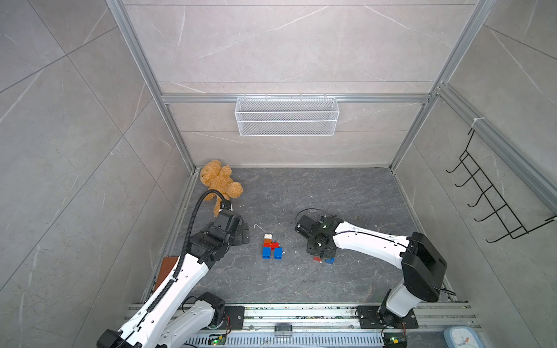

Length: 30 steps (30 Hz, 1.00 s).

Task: Assemble the letter h with lego
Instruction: Assemble the lego brick with the lego brick.

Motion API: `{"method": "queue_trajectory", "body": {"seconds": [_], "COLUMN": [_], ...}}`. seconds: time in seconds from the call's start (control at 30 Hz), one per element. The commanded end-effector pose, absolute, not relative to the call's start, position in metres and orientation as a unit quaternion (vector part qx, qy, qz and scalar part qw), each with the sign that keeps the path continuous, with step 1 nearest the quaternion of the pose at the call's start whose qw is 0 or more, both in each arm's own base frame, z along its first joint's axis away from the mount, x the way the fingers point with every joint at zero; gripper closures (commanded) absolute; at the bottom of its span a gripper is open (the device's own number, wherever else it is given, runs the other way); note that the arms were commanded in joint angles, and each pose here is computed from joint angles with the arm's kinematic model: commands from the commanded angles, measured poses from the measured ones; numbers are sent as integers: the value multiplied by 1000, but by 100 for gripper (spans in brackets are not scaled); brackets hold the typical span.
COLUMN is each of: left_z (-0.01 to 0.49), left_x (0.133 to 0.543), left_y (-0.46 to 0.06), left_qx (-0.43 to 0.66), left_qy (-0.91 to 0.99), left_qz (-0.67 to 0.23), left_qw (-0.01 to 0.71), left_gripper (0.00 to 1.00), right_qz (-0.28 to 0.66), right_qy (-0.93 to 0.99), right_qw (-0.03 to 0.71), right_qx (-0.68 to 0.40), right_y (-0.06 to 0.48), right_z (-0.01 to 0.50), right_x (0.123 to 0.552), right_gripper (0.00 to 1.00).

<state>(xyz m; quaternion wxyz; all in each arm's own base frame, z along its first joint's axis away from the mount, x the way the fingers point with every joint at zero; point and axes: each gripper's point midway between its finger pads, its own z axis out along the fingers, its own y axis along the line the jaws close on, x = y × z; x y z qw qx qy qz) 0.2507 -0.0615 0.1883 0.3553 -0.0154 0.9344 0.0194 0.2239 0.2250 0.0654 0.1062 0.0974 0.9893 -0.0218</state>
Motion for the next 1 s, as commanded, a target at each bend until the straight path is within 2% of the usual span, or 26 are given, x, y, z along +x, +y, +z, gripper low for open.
{"method": "queue_trajectory", "body": {"seconds": [0.0,0.27,0.47,0.57,0.8,0.97], "left_z": [191,189,189,189,187,184], "left_x": [250,250,250,250,250,251], "left_y": [-64,-64,-64,-64,-65,-66], "left_qx": [-7,-6,-5,-5,-2,-1], "left_qy": [936,938,938,938,940,942], "left_qz": [17,18,18,19,17,19], "left_qw": [351,346,345,345,341,336], "left_gripper": [0,0,0,0,0,0], "right_qz": [-32,-40,-88,-60,-60,-43], "right_qy": [996,995,992,994,992,992], "right_qw": [-43,-59,-27,-32,-57,-57], "right_qx": [75,74,85,83,95,102], "right_y": [224,216,198,206,207,211], "right_z": [-2,-24,-26,-35,-58,-52], "right_x": [177,171,174,168,154,152], "right_gripper": [100,100,100,100,100,100]}}
